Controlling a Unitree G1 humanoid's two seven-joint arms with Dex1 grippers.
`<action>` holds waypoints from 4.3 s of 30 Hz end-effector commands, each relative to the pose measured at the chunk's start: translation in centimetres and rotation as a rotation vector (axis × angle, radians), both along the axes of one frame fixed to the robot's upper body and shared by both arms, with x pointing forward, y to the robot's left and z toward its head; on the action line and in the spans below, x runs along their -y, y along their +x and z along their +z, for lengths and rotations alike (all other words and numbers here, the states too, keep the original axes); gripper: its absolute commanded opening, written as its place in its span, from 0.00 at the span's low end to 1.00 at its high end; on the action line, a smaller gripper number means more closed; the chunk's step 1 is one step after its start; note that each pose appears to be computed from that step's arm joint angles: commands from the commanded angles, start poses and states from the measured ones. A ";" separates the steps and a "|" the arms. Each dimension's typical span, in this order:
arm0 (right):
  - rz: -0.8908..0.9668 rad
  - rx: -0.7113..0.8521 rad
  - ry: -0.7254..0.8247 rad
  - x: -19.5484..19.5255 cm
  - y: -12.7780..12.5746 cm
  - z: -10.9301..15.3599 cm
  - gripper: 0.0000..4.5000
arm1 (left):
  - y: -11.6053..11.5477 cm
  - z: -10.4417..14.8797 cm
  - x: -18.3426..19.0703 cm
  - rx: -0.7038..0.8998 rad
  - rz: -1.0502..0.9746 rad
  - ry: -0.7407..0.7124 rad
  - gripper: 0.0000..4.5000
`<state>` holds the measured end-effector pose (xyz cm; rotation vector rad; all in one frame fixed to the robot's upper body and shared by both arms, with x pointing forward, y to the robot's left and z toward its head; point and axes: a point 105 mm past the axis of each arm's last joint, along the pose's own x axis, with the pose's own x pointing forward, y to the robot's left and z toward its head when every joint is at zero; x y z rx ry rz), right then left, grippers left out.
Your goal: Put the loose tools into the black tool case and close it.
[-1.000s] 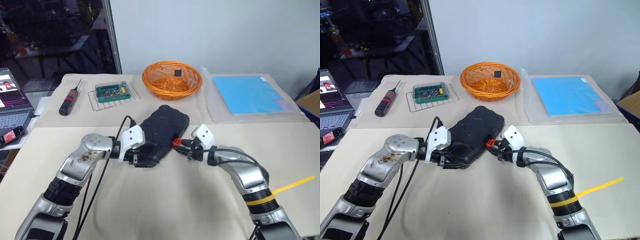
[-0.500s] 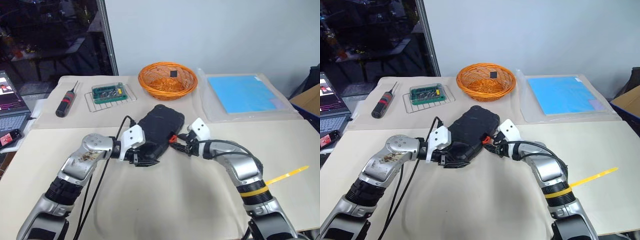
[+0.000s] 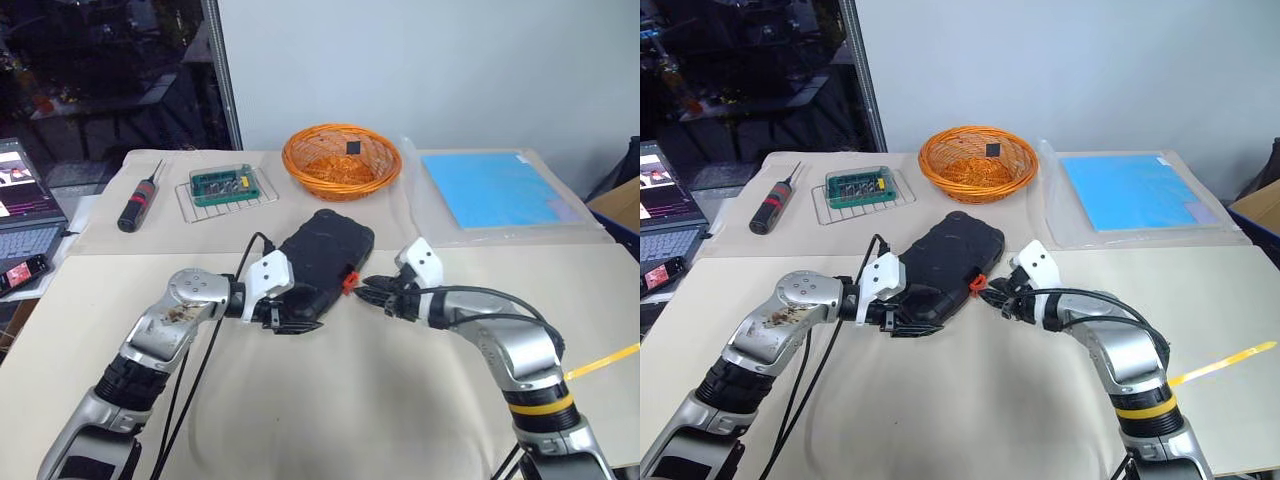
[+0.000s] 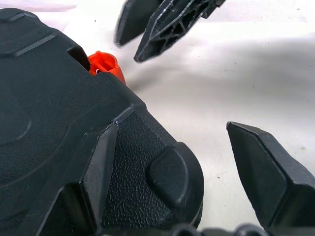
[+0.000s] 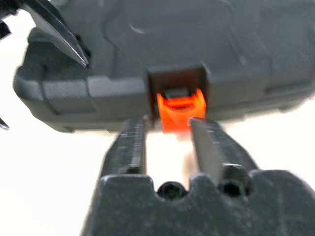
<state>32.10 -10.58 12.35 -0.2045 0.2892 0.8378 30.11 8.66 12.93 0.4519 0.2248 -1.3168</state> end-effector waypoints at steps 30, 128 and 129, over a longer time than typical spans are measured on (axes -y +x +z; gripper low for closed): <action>0.027 0.106 0.197 -5.8 4.0 1.9 0.00 | -0.5 -5.0 -0.9 -0.155 0.061 0.120 0.84; -0.019 0.192 0.152 -6.6 2.8 3.2 0.00 | -0.5 -4.4 -0.5 -0.115 0.114 -0.003 0.84; -0.025 0.236 0.163 -5.9 2.5 4.0 0.00 | -0.5 -3.4 -0.3 -0.092 0.112 -0.073 0.84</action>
